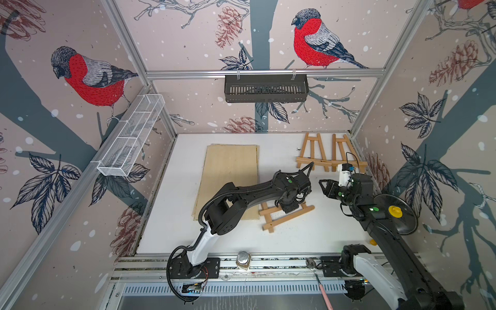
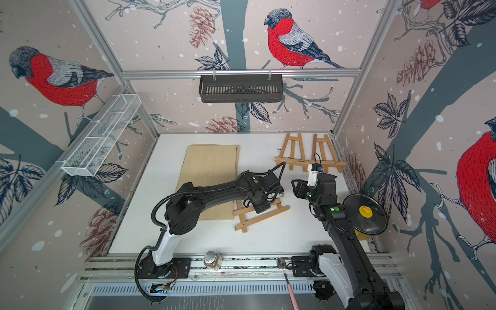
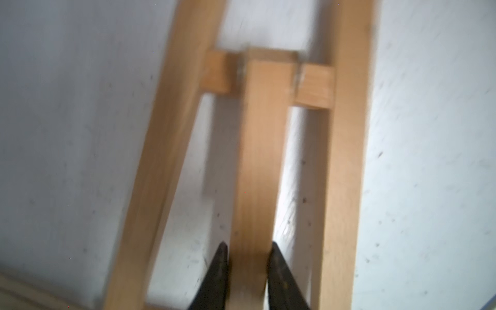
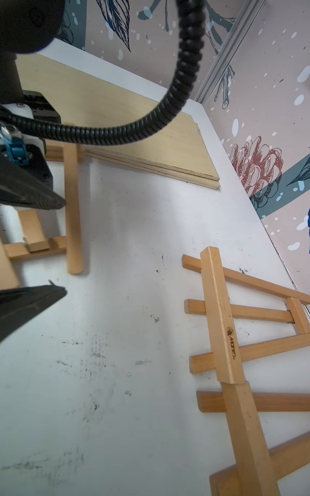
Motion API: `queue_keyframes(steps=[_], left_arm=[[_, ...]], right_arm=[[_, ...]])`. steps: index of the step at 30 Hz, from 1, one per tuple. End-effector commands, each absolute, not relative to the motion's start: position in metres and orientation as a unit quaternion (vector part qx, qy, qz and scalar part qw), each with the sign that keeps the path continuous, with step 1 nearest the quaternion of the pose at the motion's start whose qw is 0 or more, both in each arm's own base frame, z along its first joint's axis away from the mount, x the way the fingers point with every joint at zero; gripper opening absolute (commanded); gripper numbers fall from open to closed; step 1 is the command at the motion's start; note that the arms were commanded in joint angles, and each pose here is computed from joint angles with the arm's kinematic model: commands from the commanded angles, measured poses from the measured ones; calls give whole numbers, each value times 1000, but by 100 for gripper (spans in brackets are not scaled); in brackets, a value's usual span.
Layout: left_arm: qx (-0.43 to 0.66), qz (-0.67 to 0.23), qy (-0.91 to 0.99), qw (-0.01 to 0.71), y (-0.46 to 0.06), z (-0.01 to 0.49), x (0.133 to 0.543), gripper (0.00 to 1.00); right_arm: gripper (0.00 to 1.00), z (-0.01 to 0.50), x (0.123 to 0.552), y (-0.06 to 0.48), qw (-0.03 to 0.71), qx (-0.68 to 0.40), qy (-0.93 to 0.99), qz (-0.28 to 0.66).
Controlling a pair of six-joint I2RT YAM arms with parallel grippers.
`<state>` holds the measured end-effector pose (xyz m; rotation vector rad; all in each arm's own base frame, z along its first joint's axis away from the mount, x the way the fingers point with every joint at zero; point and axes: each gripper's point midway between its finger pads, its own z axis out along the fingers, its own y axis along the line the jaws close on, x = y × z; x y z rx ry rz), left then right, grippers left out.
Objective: Disassemble the easel
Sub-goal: Pick up the easel at the center of the board.
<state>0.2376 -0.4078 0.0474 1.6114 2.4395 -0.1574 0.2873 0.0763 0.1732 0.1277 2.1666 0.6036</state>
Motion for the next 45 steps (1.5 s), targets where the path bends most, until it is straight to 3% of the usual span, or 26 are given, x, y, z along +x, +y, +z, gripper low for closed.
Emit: queue_keyframes(steps=[1, 11, 21, 33, 45], left_arm=[[560, -37, 823, 88, -398, 44, 234, 19], [565, -47, 816, 117, -407, 58, 240, 14], [542, -132, 812, 172, -427, 125, 254, 13], [503, -225, 793, 262, -414, 212, 268, 14], [520, -353, 692, 354, -399, 324, 235, 16]], right_arm=[[48, 179, 291, 78, 443, 45, 861, 247], [48, 188, 290, 74, 455, 44, 856, 243], [48, 230, 282, 66, 520, 37, 821, 231], [48, 288, 264, 49, 605, 36, 771, 195], [47, 302, 258, 42, 636, 39, 749, 180]])
